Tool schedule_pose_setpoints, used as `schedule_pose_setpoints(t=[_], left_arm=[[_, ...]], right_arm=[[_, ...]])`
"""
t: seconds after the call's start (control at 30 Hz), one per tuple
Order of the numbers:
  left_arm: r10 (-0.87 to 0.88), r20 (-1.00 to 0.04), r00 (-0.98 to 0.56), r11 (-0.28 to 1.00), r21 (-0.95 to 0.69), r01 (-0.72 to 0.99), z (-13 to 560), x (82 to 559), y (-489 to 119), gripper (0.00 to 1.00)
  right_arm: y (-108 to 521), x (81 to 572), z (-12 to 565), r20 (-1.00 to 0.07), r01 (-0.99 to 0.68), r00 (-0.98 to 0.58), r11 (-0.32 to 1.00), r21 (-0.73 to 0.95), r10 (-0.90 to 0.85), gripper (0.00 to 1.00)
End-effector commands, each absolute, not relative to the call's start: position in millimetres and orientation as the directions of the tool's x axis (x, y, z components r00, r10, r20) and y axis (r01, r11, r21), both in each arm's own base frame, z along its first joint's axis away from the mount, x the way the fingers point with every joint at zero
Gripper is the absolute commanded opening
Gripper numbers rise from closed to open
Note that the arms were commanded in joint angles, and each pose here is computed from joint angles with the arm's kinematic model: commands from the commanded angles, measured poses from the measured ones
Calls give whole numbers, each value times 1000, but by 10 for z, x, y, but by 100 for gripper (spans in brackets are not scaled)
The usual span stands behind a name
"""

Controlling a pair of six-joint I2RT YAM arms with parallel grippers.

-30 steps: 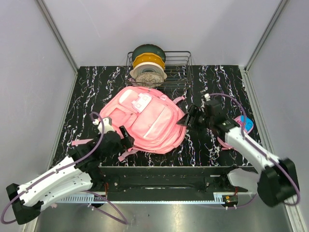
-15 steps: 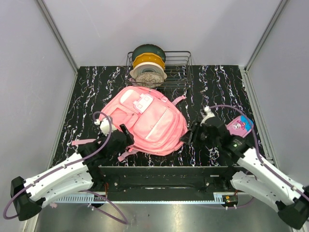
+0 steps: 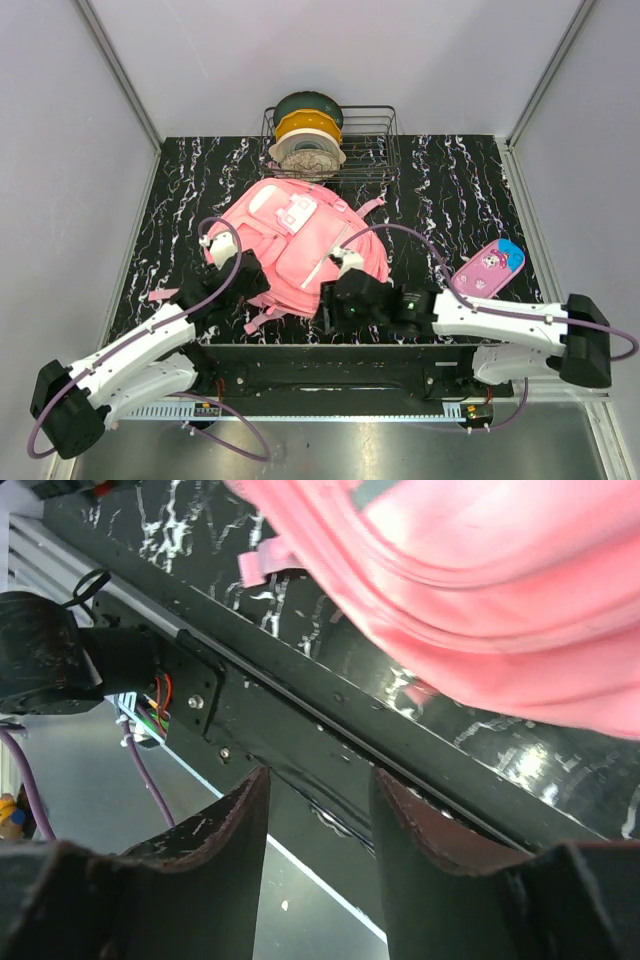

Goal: Pack the student bag
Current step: Zip the student bag at the center of the board.

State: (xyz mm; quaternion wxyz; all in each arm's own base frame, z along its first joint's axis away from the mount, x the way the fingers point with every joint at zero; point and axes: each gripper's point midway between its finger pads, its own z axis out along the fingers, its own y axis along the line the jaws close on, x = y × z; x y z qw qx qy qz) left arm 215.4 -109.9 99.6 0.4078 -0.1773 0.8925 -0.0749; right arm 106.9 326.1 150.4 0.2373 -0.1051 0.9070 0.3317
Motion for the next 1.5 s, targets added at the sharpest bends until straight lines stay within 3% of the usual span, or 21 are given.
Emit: schedule_pose_setpoints(t=[0.0, 0.03, 0.1, 0.13, 0.23, 0.27, 0.33, 0.6, 0.9, 1.17, 1.47], left_arm=[[-378, -712, -592, 922, -347, -170, 1168, 2282, -1312, 63], [-375, -711, -594, 923, -346, -169, 1153, 2278, -1312, 63], [-370, -708, -601, 924, -348, -158, 1143, 2280, -1338, 53], [-369, -709, -602, 924, -353, -150, 1157, 2284, -1353, 42], [-366, -711, -600, 922, -365, -130, 1216, 2304, -1399, 22], [-362, -713, -601, 922, -369, -117, 1240, 2305, -1420, 9], [-358, -714, -602, 921, -375, -102, 1287, 2306, -1442, 0], [-397, -701, -592, 877, -480, -19, 1666, 2287, -1624, 0], [-385, -676, -628, 843, -534, 57, 1892, 2195, -1777, 0], [-359, -695, -622, 848, -522, 93, 1980, 2169, -1766, 0], [-348, -698, -626, 839, -529, 123, 2064, 2148, -1803, 0]], right_arm=[[3636, 1149, 1705, -590, -383, -807, 746, 545, 17, 52], [3682, 1157, 1726, -595, -378, -803, 746, 548, 29, 53], [3778, 1142, 1647, -584, -371, -811, 749, 549, 27, 56], [3827, 1159, 1663, -581, -360, -812, 745, 562, 47, 56], [3932, 1194, 1613, -586, -329, -805, 752, 571, 94, 57], [3952, 1196, 1584, -589, -322, -802, 759, 567, 100, 57], [3989, 1228, 1619, -604, -301, -784, 761, 574, 146, 61], [4074, 1334, 1539, -630, -257, -737, 759, 598, 247, 66], [4155, 1361, 1323, -523, -61, -760, 759, 649, 385, 68], [4415, 1439, 1194, -572, -37, -709, 788, 615, 412, 62], [4313, 1569, 966, -567, 124, -631, 790, 601, 530, 54]])
